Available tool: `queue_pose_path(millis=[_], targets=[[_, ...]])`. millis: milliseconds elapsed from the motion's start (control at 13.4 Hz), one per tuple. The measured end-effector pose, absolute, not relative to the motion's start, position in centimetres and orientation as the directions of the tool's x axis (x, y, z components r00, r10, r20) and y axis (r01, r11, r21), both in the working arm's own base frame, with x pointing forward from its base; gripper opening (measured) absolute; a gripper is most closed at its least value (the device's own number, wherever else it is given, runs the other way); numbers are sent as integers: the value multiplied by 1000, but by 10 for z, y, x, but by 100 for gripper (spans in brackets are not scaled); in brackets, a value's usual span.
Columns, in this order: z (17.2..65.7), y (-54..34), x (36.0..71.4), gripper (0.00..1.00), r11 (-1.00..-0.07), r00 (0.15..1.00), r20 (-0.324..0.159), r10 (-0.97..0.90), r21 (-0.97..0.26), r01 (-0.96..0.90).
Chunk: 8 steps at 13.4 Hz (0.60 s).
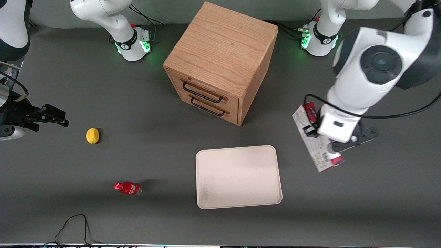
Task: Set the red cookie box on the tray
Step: 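Carry the held box over the white tray's edge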
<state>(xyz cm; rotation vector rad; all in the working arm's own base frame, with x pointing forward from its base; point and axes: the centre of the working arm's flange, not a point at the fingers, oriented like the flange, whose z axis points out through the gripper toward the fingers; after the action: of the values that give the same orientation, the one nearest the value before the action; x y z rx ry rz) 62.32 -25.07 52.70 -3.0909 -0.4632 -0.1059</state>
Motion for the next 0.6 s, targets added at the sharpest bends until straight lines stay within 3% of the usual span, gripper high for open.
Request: queue_pose_path(millis=[598], targets=[[493, -318, 664, 3, -996, 994, 57, 90, -11, 90]])
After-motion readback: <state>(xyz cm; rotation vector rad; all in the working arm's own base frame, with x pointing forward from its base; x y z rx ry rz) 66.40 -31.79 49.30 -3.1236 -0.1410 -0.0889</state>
